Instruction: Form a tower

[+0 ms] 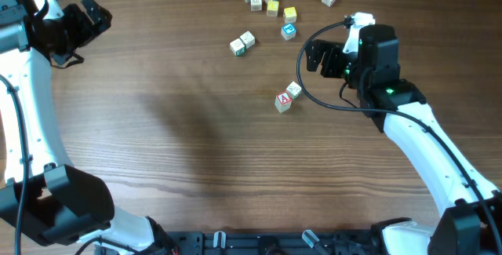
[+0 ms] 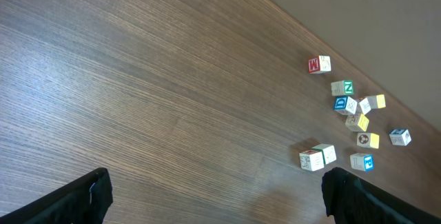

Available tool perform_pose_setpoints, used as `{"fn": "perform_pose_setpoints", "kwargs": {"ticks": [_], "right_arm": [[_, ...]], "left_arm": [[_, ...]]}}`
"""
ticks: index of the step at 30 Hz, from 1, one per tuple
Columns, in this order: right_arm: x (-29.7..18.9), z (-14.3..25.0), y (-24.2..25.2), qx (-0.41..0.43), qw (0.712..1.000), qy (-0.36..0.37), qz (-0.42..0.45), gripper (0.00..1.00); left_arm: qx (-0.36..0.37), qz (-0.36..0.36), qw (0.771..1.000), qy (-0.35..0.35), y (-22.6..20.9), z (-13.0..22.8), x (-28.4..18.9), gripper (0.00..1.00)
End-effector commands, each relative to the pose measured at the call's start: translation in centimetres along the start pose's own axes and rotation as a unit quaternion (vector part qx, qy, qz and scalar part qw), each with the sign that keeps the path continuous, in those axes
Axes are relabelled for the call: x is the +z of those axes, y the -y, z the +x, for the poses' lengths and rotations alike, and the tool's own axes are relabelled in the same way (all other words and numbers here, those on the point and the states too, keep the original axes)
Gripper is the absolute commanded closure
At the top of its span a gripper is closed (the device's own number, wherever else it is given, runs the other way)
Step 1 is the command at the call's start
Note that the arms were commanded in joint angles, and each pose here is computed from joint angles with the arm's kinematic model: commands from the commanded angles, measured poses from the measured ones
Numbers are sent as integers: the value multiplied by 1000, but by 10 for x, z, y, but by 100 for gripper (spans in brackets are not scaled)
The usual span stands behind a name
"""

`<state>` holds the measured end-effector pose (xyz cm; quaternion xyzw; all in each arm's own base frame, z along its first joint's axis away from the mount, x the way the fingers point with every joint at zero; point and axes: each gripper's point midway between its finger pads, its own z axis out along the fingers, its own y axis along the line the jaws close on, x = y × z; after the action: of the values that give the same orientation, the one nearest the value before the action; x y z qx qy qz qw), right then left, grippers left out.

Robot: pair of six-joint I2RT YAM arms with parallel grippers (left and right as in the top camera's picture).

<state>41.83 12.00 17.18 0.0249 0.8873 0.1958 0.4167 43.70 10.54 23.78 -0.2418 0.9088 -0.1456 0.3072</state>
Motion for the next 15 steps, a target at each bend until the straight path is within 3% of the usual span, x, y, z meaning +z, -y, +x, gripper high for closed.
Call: {"fn": "perform_pose_setpoints", "kwargs": {"ticks": [1,5,9,10,11,15], "right_arm": [[1,-1,-28,-45,996,-34,-62,0],[26,-22,-28,-119,989,-79,-45,0],[49,37,1,-95,974,-204,-7,0],[51,50,7,-75,971,-229,4,1],[58,74,18,33,962,-266,41,5],[59,85,4,149,946,-287,38,0]], "left_arm": [[-3,0,1000,-2,0,1,2,0],[-3,0,1000,-2,0,1,2,0],[-3,0,1000,-2,0,1,2,0],[-3,0,1000,-2,0,1,2,0],[-3,0,1000,-2,0,1,2,0],[-3,0,1000,-2,0,1,2,0]]}}
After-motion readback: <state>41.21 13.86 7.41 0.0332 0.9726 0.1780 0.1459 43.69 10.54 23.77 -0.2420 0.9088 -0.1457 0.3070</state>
